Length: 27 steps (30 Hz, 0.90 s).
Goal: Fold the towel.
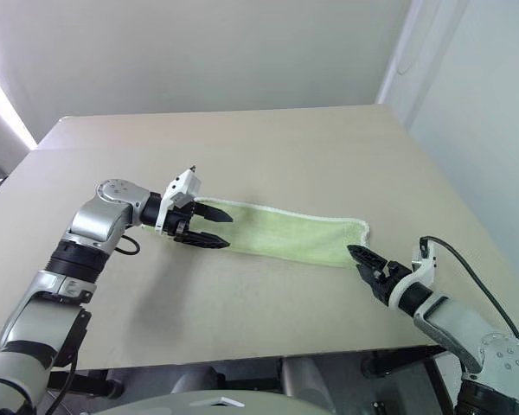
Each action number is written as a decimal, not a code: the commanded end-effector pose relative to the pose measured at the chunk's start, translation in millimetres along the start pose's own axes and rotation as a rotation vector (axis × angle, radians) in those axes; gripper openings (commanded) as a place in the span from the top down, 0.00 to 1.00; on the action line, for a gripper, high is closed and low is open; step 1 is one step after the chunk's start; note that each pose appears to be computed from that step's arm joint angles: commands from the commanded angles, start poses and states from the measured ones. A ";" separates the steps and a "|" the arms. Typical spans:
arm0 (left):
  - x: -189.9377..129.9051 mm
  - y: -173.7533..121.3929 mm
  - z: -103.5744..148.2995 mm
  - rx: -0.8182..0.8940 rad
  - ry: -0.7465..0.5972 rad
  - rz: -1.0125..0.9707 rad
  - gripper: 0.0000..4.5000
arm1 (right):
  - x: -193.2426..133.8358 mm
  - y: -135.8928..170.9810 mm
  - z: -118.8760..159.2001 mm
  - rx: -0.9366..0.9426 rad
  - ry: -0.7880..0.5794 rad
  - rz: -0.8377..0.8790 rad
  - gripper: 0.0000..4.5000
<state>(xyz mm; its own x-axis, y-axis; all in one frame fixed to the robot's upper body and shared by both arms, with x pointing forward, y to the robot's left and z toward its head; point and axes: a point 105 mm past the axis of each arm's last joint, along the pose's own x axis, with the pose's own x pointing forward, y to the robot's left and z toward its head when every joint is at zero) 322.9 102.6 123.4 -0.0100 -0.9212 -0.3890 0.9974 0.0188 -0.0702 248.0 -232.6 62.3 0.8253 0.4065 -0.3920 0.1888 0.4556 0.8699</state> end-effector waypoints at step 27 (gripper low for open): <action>-15.6 5.2 -8.2 0.013 0.015 0.065 0.23 | 1.4 3.7 1.7 0.020 -0.035 -0.002 0.21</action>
<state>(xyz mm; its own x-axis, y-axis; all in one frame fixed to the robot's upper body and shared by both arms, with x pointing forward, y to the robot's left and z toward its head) 325.7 116.2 113.6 0.0345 -0.9123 -0.4081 0.9953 0.0683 -0.0685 250.2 -228.8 62.8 0.8353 0.3887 -0.3888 0.2079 0.4313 0.8779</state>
